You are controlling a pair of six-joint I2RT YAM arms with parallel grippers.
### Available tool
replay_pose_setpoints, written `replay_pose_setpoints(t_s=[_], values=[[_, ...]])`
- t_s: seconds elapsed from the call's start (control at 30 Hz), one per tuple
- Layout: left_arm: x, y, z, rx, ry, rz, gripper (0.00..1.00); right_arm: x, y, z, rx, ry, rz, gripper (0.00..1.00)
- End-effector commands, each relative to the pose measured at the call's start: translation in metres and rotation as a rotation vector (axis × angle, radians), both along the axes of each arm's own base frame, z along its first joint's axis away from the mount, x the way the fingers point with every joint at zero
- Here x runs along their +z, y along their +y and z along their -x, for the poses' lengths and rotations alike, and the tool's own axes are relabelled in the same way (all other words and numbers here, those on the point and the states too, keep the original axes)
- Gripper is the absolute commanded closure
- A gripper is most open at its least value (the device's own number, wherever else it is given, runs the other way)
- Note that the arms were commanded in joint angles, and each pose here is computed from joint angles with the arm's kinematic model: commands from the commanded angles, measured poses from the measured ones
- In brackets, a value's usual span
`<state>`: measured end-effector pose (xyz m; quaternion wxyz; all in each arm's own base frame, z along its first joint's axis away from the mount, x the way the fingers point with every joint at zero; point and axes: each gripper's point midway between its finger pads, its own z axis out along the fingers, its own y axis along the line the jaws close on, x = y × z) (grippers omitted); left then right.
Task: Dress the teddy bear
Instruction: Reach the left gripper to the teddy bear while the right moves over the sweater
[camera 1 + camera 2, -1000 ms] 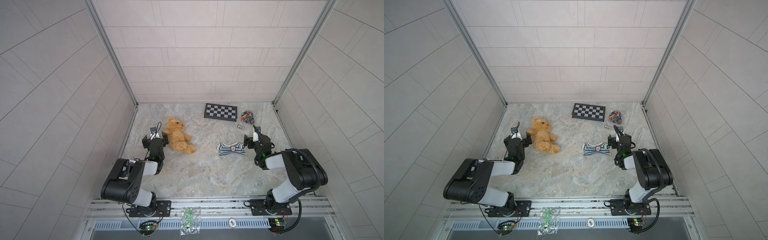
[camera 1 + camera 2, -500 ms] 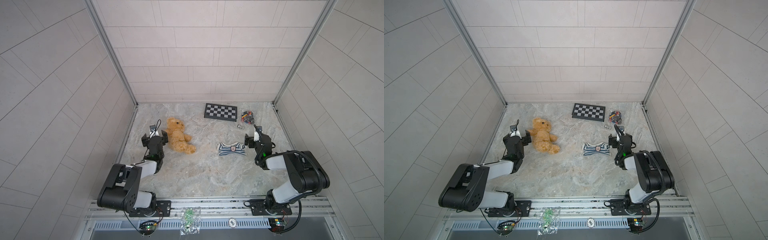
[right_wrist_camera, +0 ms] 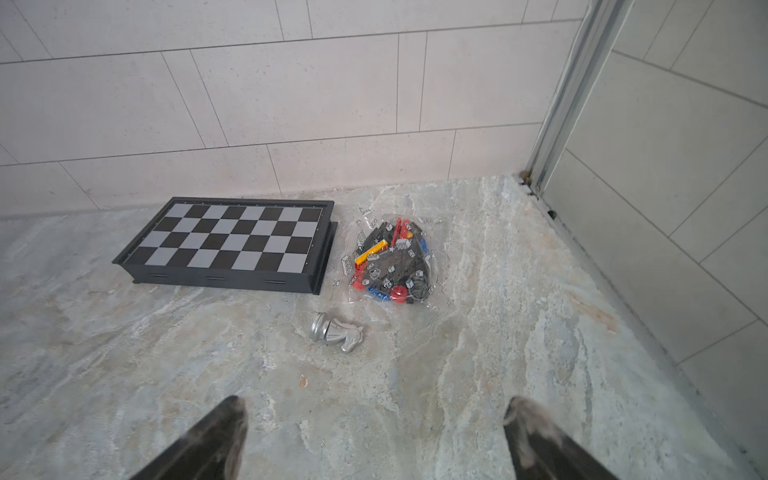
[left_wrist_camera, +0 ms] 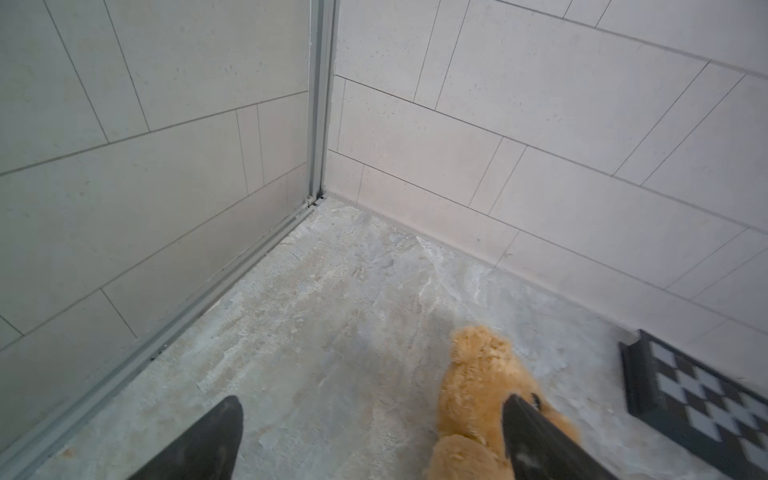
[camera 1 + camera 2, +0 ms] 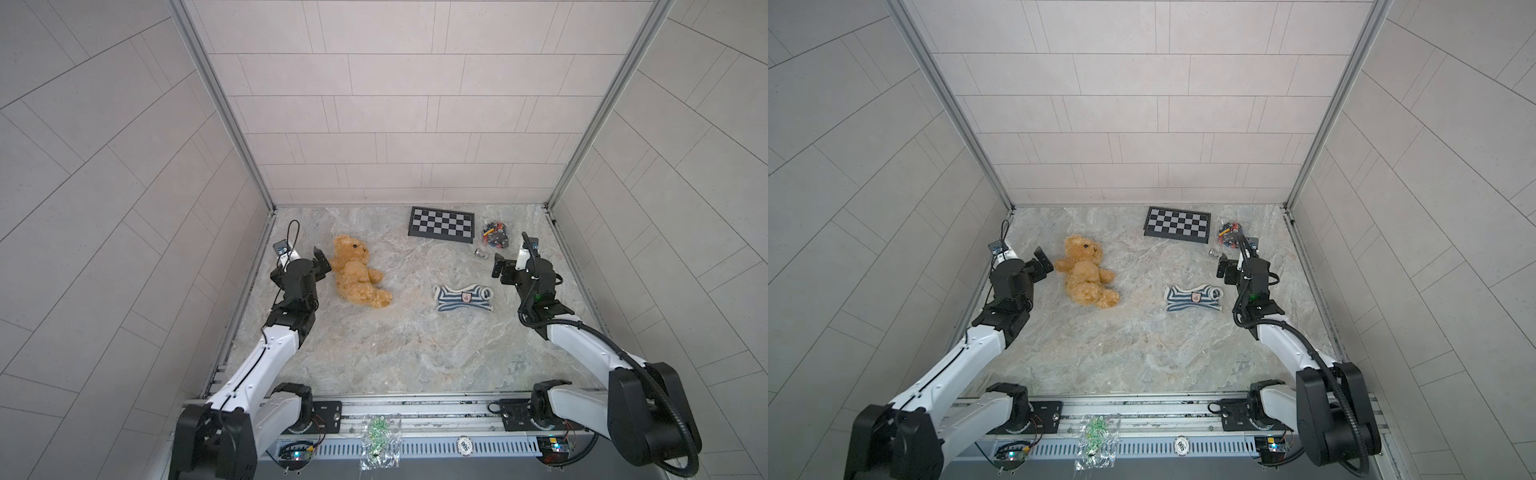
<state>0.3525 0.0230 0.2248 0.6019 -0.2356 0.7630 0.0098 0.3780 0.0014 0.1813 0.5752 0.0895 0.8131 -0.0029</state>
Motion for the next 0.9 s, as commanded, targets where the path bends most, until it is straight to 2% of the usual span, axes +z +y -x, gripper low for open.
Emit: replay_pose_setpoints(t_s=[0.0, 0.1, 0.2, 0.3, 0.4, 0.6, 0.87], values=[[-0.016, -0.023, 0.007, -0.072, 0.127, 0.205, 0.0, -0.029, 0.013, 0.017, -0.012, 0.206, -0.109, 0.01], [-0.013, -0.049, 0.001, -0.179, 0.146, 0.297, 0.0, -0.029, 0.039, 0.018, 0.078, 0.249, -0.132, 0.01], [-0.01, -0.081, -0.005, -0.302, 0.199, 0.339, 0.0, -0.033, 0.064, 0.024, 0.182, 0.314, -0.108, 0.01], [-0.008, -0.12, -0.01, -0.437, 0.293, 0.309, 0.0, -0.037, 0.084, 0.032, 0.269, 0.38, -0.067, 0.01], [-0.013, -0.148, -0.014, -0.511, 0.41, 0.233, 0.0, -0.041, 0.1, 0.041, 0.326, 0.43, -0.045, 0.01], [-0.042, -0.174, -0.021, -0.531, 0.617, 0.065, 0.0, -0.045, 0.129, 0.051, 0.426, 0.458, -0.104, 0.01], [-0.079, -0.158, -0.023, -0.412, 0.785, -0.095, 0.0, -0.047, 0.147, 0.056, 0.502, 0.459, -0.122, 0.01]])
